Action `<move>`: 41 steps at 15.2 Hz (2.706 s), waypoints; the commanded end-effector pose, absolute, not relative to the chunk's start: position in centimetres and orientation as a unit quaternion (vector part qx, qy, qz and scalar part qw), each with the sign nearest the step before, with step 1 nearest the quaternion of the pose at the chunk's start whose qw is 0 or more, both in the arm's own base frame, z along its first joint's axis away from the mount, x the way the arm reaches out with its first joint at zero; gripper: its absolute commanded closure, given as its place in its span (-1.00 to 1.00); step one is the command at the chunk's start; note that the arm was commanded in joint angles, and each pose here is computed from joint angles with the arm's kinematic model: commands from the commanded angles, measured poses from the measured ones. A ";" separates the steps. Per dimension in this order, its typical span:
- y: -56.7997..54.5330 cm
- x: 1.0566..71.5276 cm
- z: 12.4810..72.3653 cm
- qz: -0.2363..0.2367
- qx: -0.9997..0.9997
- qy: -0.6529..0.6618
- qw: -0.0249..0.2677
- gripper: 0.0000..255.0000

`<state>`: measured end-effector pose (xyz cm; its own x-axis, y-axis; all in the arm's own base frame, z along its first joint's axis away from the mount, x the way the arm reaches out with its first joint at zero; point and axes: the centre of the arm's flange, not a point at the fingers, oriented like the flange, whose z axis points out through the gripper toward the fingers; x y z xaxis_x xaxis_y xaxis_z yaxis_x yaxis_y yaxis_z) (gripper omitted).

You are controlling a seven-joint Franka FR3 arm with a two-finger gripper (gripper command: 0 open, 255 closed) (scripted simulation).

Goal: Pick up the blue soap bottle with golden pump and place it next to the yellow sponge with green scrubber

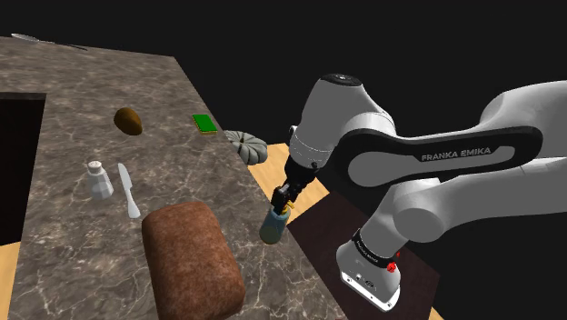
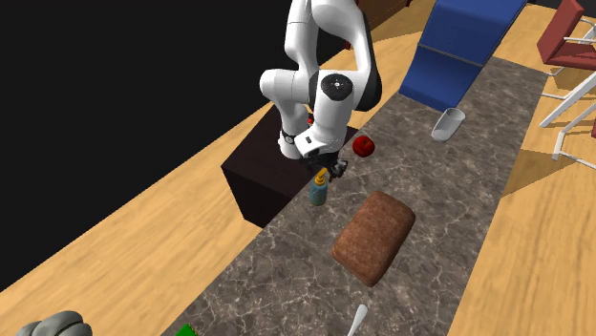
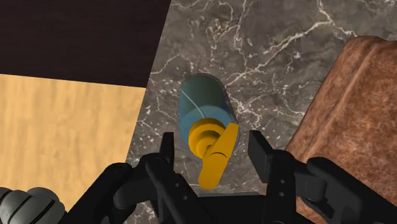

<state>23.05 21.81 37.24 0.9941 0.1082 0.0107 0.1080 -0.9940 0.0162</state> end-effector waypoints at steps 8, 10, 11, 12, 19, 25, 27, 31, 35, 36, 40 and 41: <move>21.8 23.1 37.2 0.006 0.998 0.054 0.008 1.00; 21.8 23.0 37.8 0.006 0.998 0.054 0.008 1.00; 21.8 23.1 38.3 0.006 0.998 0.054 0.008 1.00; 21.8 23.1 38.8 0.006 0.998 0.054 0.008 1.00; 21.8 23.1 42.5 0.006 0.998 0.054 0.008 1.00; 21.8 23.1 45.7 0.006 0.998 0.054 0.008 1.00; 21.8 23.1 46.7 0.006 0.998 0.054 0.008 1.00; 21.8 23.1 48.9 0.006 0.998 0.054 0.008 1.00; 21.8 23.1 51.0 0.006 0.998 0.054 0.008 1.00; 21.8 23.1 51.5 0.006 0.998 0.054 0.008 1.00; 21.8 23.1 53.6 0.006 0.998 0.054 0.008 1.00; 21.8 23.1 54.1 0.006 0.998 0.054 0.008 1.00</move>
